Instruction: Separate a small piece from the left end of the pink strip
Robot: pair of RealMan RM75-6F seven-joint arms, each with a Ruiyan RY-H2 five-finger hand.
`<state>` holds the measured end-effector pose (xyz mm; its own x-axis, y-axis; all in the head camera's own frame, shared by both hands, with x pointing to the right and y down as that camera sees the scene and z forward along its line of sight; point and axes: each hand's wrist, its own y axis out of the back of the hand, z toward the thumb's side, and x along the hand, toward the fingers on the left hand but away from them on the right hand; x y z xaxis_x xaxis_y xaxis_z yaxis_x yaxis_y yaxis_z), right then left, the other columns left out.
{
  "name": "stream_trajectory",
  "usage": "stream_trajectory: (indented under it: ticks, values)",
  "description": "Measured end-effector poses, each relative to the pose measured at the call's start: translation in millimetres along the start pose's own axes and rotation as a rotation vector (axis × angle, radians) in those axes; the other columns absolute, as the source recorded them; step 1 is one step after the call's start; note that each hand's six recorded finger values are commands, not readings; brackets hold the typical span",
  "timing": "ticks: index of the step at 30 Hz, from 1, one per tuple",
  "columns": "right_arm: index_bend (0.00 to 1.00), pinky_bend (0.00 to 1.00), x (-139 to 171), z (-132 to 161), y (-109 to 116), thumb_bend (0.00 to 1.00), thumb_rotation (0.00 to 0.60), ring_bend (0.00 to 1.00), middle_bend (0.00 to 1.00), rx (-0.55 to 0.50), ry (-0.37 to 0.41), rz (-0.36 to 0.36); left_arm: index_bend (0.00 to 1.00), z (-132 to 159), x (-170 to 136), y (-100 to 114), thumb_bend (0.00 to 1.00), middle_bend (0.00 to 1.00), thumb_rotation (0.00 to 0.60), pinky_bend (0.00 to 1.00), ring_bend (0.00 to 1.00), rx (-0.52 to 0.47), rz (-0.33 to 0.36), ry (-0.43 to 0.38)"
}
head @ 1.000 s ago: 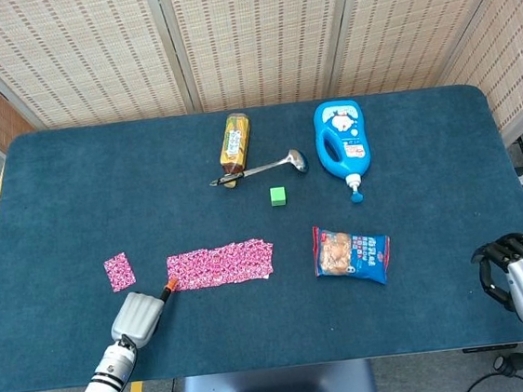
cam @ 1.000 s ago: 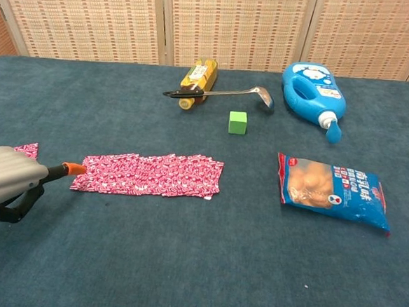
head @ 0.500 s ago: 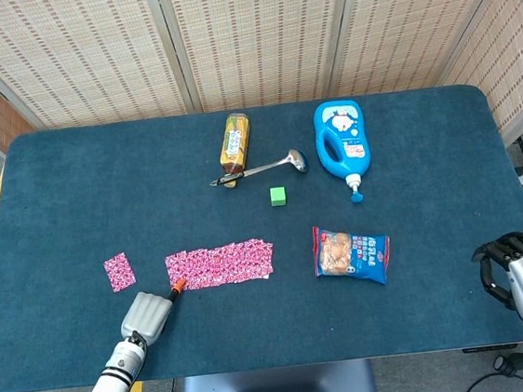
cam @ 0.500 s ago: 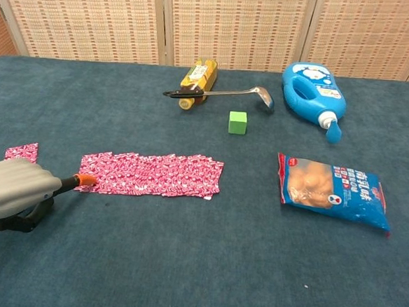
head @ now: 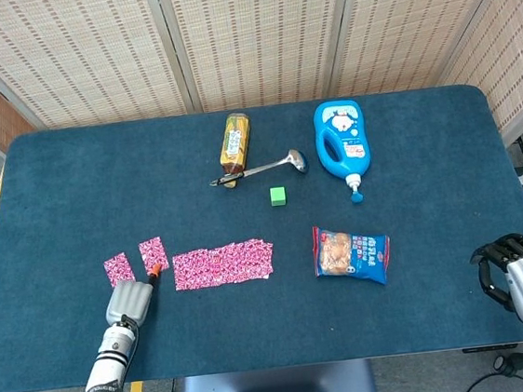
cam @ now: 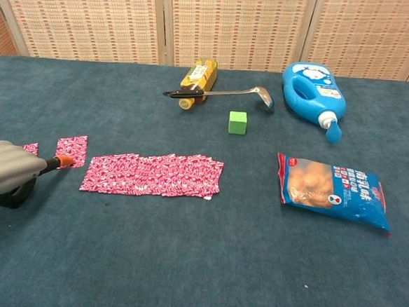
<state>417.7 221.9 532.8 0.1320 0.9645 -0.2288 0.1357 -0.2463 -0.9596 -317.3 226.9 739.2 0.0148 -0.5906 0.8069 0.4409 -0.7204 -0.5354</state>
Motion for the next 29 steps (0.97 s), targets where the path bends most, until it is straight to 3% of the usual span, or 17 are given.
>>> stream_trajectory:
  ticks: [7, 13, 16, 20, 24, 26, 29]
  values:
    - [0.56, 0.35, 1.1, 0.5, 1.3, 0.6, 0.6, 0.44, 0.59, -0.003, 0.007, -0.003, 0.0, -28.2, 13.2, -0.7, 0.97, 0.69, 0.6, 0.59, 0.68, 0.002, -0.034, 0.102]
    - [0.55, 0.35, 1.3, 1.1, 2.2, 0.6, 0.6, 0.43, 0.59, -0.003, 0.011, -0.014, 0.0, -33.4, 8.7, 8.5, 0.94, 0.67, 0.6, 0.6, 0.67, -0.081, 0.012, 0.087]
    - [0.52, 0.35, 0.6, 1.0, 1.2, 0.6, 0.6, 0.42, 0.53, -0.001, 0.012, -0.013, 0.0, -32.1, 0.5, 20.9, 0.79, 0.56, 0.6, 0.62, 0.62, -0.135, 0.09, 0.046]
    - [0.42, 0.35, 0.6, 1.1, -2.5, 0.55, 0.6, 0.36, 0.39, -0.004, 0.017, 0.015, 0.0, -30.0, -20.0, 44.8, 0.63, 0.39, 0.6, 0.58, 0.49, -0.187, 0.265, -0.035]
    - [0.17, 0.35, 2.4, 0.2, -4.5, 0.4, 0.6, 0.21, 0.24, 0.005, 0.018, 0.047, 0.0, -34.1, -52.5, 64.2, 0.57, 0.23, 0.6, 0.47, 0.33, -0.231, 0.474, -0.118]
    - [0.09, 0.35, 2.0, 0.0, -3.7, 0.33, 0.6, 0.17, 0.2, 0.01, 0.014, 0.045, 0.0, -44.4, -74.5, 65.8, 0.55, 0.2, 0.6, 0.42, 0.28, -0.272, 0.577, -0.145]
    - [0.03, 0.32, 0.8, -0.2, -3.0, 0.24, 0.6, 0.08, 0.14, 0.022, 0.011, 0.034, 0.0, -71.6, -103.2, 53.1, 0.51, 0.19, 0.6, 0.38, 0.26, -0.339, 0.664, -0.135]
